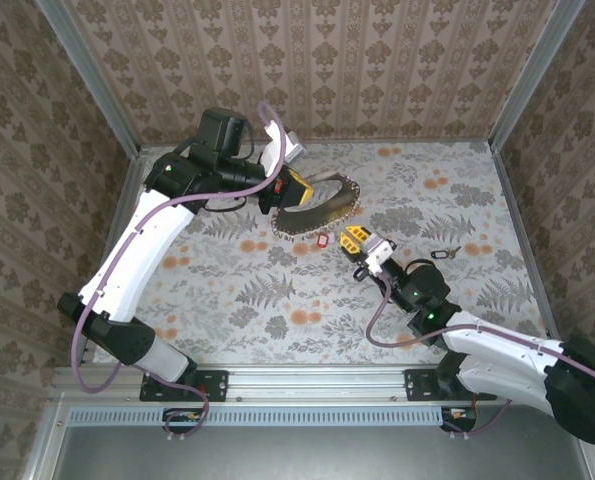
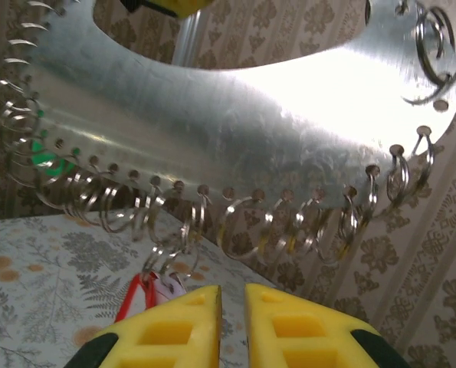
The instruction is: Put the keys on the keyring
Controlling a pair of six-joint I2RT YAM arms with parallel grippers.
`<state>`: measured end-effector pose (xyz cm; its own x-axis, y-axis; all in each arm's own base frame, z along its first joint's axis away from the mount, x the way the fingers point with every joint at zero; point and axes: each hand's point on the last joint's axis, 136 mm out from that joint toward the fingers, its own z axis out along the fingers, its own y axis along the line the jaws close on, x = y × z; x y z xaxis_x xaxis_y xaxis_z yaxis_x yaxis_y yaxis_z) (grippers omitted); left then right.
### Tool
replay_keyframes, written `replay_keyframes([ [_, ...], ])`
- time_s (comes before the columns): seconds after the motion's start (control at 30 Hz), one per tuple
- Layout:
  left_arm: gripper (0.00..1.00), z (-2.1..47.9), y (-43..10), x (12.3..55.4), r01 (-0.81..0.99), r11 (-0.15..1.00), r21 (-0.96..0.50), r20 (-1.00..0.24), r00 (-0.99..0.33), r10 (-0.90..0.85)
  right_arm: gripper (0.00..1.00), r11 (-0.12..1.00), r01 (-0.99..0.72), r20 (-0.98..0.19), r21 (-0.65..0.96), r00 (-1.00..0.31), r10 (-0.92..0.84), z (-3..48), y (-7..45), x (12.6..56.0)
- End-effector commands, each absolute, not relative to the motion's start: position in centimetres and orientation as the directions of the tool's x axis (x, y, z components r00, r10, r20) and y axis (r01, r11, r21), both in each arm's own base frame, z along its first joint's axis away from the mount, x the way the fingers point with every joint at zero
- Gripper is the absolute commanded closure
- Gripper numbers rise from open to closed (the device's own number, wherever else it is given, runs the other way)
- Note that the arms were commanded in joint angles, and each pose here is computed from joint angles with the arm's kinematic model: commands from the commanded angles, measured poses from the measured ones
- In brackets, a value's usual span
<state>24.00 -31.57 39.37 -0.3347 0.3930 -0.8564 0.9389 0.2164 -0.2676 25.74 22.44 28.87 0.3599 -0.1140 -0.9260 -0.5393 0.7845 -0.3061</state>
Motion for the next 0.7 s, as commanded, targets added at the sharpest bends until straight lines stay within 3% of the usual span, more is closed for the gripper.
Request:
replay_keyframes([
  [0.0, 1.00, 41.8, -31.3, 23.3, 0.959, 0.199, -0.202, -0.893, -0.263, 0.366, 0.83, 0.700, -0.632, -0.926, -0.332, 0.361, -0.112, 28.4, 24.0, 24.4],
  [0.13, 1.00, 41.8, -31.3, 23.5, 0.958, 0.204, -0.200, -0.893, -0.264, 0.363, 0.83, 0.623, -0.703, -0.923, -0.344, 0.375, -0.088, 29.0, 25.8, 23.4],
  [0.33, 1.00, 41.8, -31.3, 23.4, 0.957, 0.205, -0.205, -0.894, -0.268, 0.359, 0.83, 0.608, -0.716, -0.920, -0.343, 0.387, -0.064, 29.9, 27.4, 24.0],
  [0.67, 1.00, 42.3, -31.1, 23.2, 0.957, 0.210, -0.201, -0.898, -0.265, 0.351, 0.82, 0.748, -0.593, -0.934, -0.297, 0.343, -0.098, 28.9, 26.6, 27.2],
])
